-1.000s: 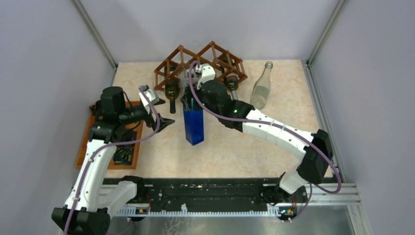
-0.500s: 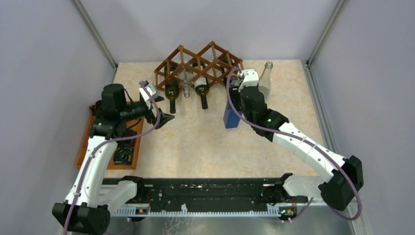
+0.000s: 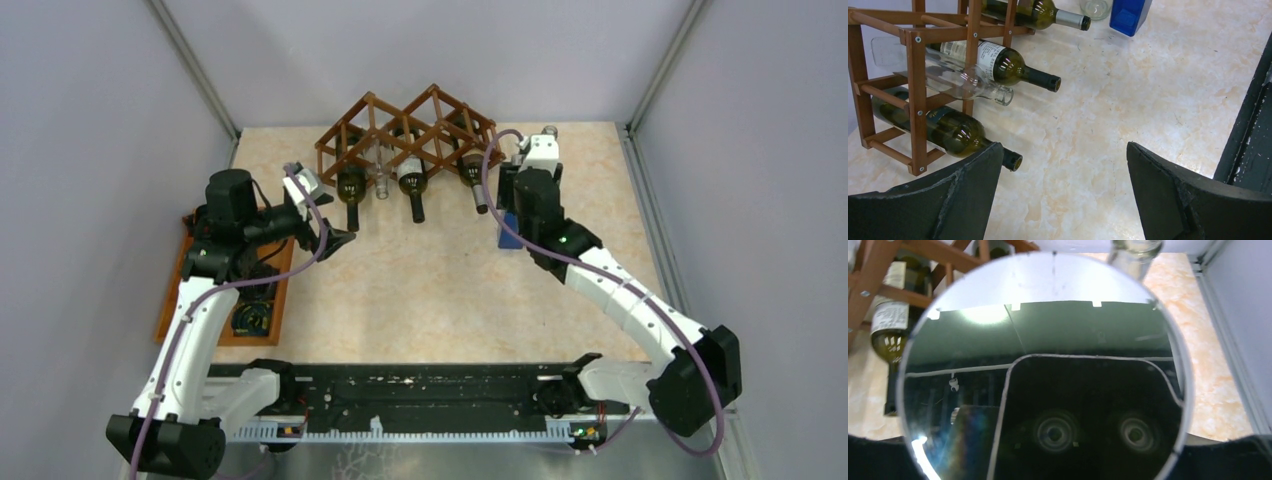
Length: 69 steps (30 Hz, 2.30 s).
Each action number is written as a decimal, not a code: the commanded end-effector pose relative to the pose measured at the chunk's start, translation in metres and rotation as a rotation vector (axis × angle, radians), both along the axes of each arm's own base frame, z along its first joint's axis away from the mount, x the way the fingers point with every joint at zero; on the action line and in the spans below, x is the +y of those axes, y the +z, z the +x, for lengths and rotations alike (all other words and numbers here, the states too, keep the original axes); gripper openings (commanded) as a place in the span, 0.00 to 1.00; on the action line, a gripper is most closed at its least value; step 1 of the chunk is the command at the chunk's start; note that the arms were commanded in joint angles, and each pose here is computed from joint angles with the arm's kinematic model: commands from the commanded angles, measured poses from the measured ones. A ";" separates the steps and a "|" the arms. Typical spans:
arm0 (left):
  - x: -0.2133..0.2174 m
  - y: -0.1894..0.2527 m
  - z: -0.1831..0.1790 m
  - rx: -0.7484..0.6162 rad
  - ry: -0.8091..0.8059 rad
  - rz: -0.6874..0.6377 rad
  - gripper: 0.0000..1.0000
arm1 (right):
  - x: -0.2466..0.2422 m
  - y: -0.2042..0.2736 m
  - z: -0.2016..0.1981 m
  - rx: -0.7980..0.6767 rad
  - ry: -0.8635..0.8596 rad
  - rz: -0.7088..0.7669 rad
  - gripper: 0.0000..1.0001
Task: Take the wine bottle off the wine rack
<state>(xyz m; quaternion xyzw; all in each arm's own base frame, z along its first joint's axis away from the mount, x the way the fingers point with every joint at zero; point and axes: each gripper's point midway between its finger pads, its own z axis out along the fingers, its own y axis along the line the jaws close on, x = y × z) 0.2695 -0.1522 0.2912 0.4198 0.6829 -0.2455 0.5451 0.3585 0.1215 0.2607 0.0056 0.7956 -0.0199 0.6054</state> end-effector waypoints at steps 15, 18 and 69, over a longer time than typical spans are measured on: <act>-0.001 0.025 0.000 -0.068 -0.004 -0.009 0.99 | -0.043 0.047 0.041 -0.247 -0.204 0.072 0.00; -0.002 0.025 0.001 -0.065 -0.005 -0.009 0.99 | -0.045 0.044 0.043 -0.244 -0.209 0.079 0.00; -0.003 0.026 0.003 -0.050 0.006 -0.038 0.99 | -0.032 0.117 0.019 -0.266 -0.113 0.281 0.99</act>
